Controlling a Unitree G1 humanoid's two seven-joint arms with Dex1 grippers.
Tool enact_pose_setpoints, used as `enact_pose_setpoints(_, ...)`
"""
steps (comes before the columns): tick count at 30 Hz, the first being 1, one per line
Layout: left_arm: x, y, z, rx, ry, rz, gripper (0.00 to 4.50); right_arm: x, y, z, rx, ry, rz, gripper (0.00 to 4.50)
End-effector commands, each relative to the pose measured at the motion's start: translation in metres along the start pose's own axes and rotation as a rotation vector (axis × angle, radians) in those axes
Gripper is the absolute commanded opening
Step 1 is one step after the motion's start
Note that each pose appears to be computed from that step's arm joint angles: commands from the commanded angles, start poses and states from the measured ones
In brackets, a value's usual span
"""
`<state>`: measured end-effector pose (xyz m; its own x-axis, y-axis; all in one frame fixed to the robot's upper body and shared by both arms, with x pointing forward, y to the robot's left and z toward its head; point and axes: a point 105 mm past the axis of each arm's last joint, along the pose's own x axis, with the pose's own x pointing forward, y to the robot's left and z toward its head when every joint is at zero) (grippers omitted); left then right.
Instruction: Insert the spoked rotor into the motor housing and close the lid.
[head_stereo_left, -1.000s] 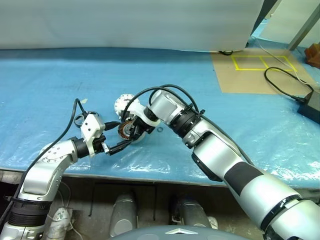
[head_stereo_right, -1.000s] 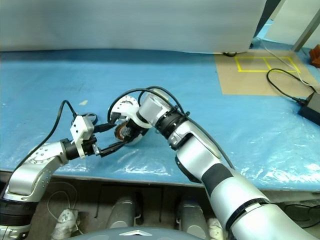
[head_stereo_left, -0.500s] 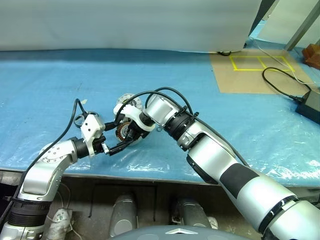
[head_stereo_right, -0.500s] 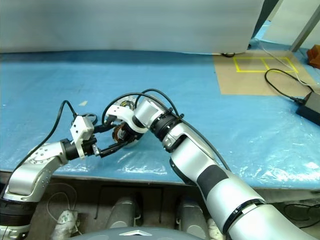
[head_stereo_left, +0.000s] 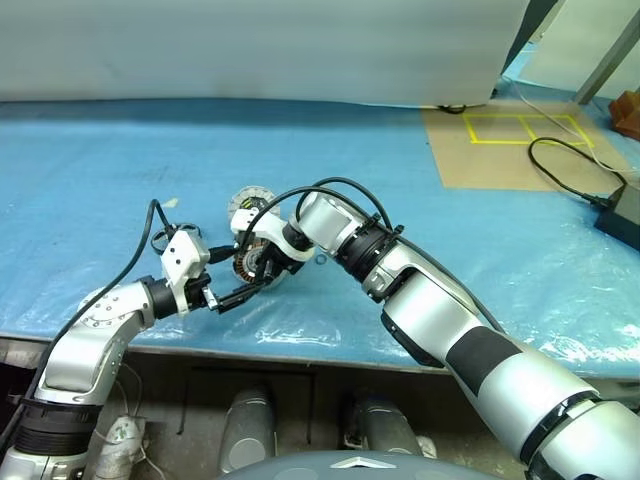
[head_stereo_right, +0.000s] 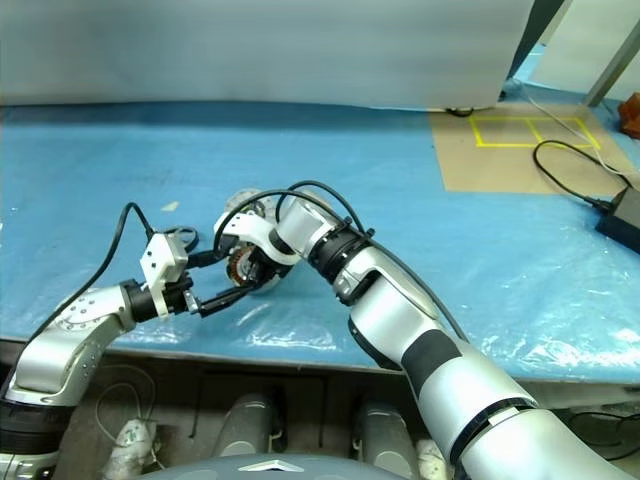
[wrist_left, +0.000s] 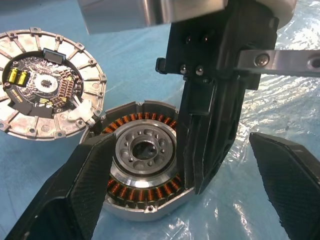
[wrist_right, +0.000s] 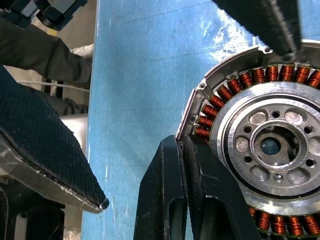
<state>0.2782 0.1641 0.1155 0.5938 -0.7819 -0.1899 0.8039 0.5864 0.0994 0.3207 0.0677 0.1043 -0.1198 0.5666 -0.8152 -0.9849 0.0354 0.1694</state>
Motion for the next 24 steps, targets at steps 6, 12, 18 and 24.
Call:
enact_pose_setpoints(6, -0.005, 0.005, 0.010, 0.035, -0.017, 0.009, 4.50, 0.003, 0.004, -0.007, 0.022, 0.033, 0.021, 1.26)
enact_pose_setpoints(12, -0.012, 0.017, 0.015, 0.047, -0.016, 0.037, 4.50, -0.015, 0.005, 0.008, -0.008, -0.015, 0.024, 1.26)
enact_pose_setpoints(18, -0.023, 0.027, 0.016, 0.054, -0.002, 0.056, 4.50, -0.048, 0.013, 0.019, -0.044, -0.095, 0.073, 1.26)
enact_pose_setpoints(24, -0.025, 0.032, 0.015, 0.060, 0.008, 0.066, 4.50, -0.074, 0.025, 0.022, -0.052, -0.180, 0.113, 1.26)
